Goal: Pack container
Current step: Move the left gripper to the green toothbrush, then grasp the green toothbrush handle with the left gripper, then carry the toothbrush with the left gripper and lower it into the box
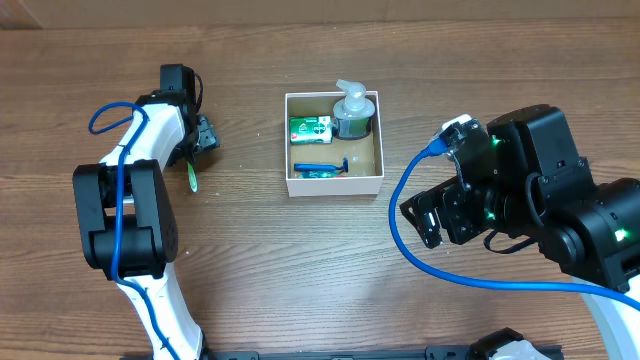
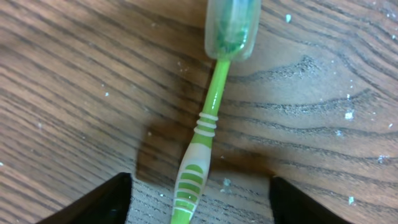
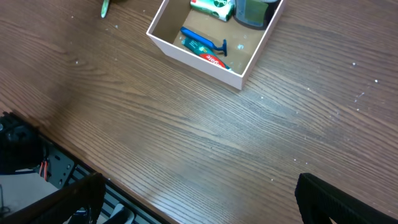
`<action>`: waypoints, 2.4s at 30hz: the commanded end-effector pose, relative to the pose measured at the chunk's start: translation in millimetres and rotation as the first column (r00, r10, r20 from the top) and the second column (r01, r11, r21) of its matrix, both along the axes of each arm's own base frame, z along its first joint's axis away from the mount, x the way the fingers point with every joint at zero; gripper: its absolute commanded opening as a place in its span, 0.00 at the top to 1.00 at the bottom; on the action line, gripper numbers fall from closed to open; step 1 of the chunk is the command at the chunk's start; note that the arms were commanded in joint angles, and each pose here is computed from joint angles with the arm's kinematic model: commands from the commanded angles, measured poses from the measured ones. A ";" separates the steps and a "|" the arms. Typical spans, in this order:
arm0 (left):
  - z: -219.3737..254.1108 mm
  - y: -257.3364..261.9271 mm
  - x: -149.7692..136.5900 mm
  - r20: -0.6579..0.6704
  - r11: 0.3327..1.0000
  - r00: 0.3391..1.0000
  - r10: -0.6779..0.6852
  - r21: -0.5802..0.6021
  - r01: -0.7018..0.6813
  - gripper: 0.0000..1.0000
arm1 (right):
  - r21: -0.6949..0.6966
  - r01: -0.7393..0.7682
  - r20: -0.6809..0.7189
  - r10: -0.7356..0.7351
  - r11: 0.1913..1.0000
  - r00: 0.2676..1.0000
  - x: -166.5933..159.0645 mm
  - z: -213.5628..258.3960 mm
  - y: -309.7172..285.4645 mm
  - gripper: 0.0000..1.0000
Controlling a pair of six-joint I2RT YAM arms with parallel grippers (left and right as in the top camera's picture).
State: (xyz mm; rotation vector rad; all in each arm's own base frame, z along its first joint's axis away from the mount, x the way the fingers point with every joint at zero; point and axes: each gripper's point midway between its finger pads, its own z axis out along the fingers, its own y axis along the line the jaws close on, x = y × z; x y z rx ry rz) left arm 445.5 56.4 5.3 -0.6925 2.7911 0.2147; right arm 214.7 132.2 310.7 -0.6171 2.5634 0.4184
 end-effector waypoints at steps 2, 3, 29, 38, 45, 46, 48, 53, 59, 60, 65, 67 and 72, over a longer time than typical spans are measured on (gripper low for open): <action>-16.7 -6.9 -0.9 -0.029 0.999 0.999 -0.035 -0.037 0.034 0.40 | 0.002 0.013 0.010 -0.013 1.000 1.000 1.0 1.7 -1.7 0.00; -18.8 -8.6 -1.0 -0.031 0.998 0.999 -0.038 -0.047 0.036 0.46 | 0.002 0.013 0.011 -0.013 1.000 1.000 1.1 1.8 -1.6 0.00; -18.3 -9.8 5.0 -0.007 0.997 0.999 -0.050 -0.054 0.049 0.96 | 0.002 0.013 0.010 -0.013 1.000 1.000 1.0 1.7 -1.7 0.00; -5.1 -9.9 4.9 0.008 0.997 0.999 -0.050 -0.053 0.050 0.96 | 0.002 0.013 0.011 -0.013 1.000 1.000 1.1 1.9 -1.6 0.00; 41.9 -9.6 11.1 0.101 0.998 0.994 -0.051 -0.042 0.056 0.96 | 0.002 0.013 0.011 -0.013 1.000 1.000 1.1 1.9 -1.6 0.00; 50.9 -10.2 12.3 0.120 0.997 0.991 -0.057 -0.039 0.062 0.96 | 0.002 0.013 0.011 -0.013 1.000 1.000 1.1 1.8 -1.6 0.00; 69.8 -11.3 13.7 0.157 0.997 0.985 -0.072 -0.030 0.078 0.96 | 0.002 0.013 0.011 -0.013 1.000 1.000 1.1 1.8 -1.6 0.00; 120.2 -20.1 11.0 0.245 0.991 0.961 -0.126 -0.002 0.130 0.96 | 0.002 0.013 0.011 -0.013 1.000 1.000 1.0 1.8 -1.7 0.00; 171.1 -61.9 8.3 0.349 0.945 0.884 -0.310 0.011 0.327 0.96 | 0.002 0.013 0.011 -0.013 1.000 1.000 1.1 1.8 -1.6 0.00; 177.9 -69.7 7.4 0.362 0.933 0.867 -0.342 0.021 0.359 0.96 | 0.002 0.013 0.011 -0.013 1.000 1.000 1.1 1.8 -1.6 0.00; 206.3 -111.8 1.5 0.392 0.838 0.750 -0.533 0.120 0.532 0.96 | 0.002 0.013 0.011 -0.013 1.000 1.000 1.1 1.8 -1.6 0.00; 214.0 -129.7 -1.7 0.392 0.781 0.687 -0.612 0.160 0.604 0.96 | 0.002 0.013 0.011 -0.013 1.000 1.000 1.1 1.9 -1.6 0.00; 226.5 -208.2 -23.4 0.386 0.405 0.294 -0.874 0.246 0.880 0.96 | 0.002 0.013 0.010 -0.013 1.000 1.000 1.0 1.7 -1.7 0.00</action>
